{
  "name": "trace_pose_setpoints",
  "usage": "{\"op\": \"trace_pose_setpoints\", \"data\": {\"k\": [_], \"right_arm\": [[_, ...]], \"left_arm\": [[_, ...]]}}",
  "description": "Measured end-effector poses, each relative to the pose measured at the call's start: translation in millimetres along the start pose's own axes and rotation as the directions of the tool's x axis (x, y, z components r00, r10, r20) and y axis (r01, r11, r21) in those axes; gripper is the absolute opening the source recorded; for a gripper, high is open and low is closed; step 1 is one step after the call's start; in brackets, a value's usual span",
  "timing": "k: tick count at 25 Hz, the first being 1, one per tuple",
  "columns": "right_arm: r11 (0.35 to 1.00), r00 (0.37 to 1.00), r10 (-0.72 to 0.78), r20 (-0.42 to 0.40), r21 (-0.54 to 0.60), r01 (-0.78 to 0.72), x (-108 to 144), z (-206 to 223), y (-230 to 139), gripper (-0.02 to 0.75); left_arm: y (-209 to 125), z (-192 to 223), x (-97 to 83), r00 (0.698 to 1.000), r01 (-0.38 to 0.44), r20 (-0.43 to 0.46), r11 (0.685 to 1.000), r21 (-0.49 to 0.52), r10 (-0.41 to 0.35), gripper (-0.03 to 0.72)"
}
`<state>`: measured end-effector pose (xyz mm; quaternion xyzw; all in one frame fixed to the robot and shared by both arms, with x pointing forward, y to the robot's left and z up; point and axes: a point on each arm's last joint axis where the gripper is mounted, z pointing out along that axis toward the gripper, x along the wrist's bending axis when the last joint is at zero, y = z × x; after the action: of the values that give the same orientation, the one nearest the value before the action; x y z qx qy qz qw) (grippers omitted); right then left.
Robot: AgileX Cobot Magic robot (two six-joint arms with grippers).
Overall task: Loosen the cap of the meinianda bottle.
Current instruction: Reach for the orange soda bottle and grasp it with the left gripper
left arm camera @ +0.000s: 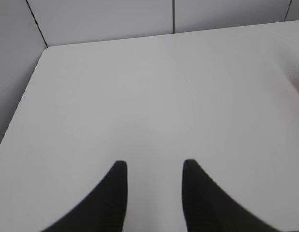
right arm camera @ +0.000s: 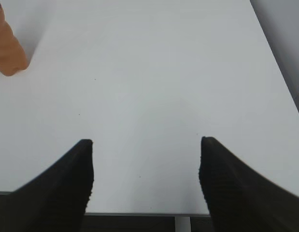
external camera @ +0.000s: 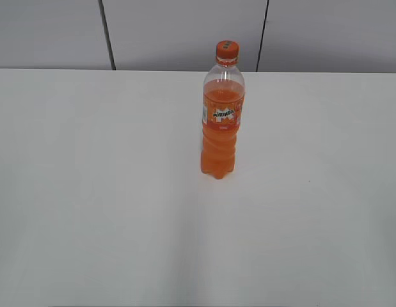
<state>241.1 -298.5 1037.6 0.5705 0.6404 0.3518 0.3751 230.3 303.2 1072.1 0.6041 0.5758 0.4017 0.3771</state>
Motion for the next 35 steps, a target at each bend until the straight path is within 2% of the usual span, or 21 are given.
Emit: {"op": "trace_pose_setpoints", "data": {"k": [21,23,28,31,35], "right_arm": [[1.0,1.0,0.0,0.0,0.0,0.0,0,0,0,0.513],[1.0,1.0,0.0,0.0,0.0,0.0,0,0,0,0.513],[1.0,1.0,0.0,0.0,0.0,0.0,0,0,0,0.513],[1.0,1.0,0.0,0.0,-0.001,0.0,0,0,0,0.513],[1.0,1.0,0.0,0.0,-0.001,0.0,0,0,0,0.513]], "left_arm": [[0,0,1.3,1.0,-0.009,-0.015,1.0,0.001,0.009,0.251],[0,0,1.0,1.0,-0.007,-0.011,1.0,-0.001,0.007,0.281],[6,6,0.3,1.0,-0.002,0.0,1.0,0.024,0.002,0.448],[14,14,0.2,1.0,-0.001,0.004,0.999,0.044,0.0,0.482],[35,27,0.7,1.0,-0.001,0.002,0.999,-0.046,0.001,0.489]]}}
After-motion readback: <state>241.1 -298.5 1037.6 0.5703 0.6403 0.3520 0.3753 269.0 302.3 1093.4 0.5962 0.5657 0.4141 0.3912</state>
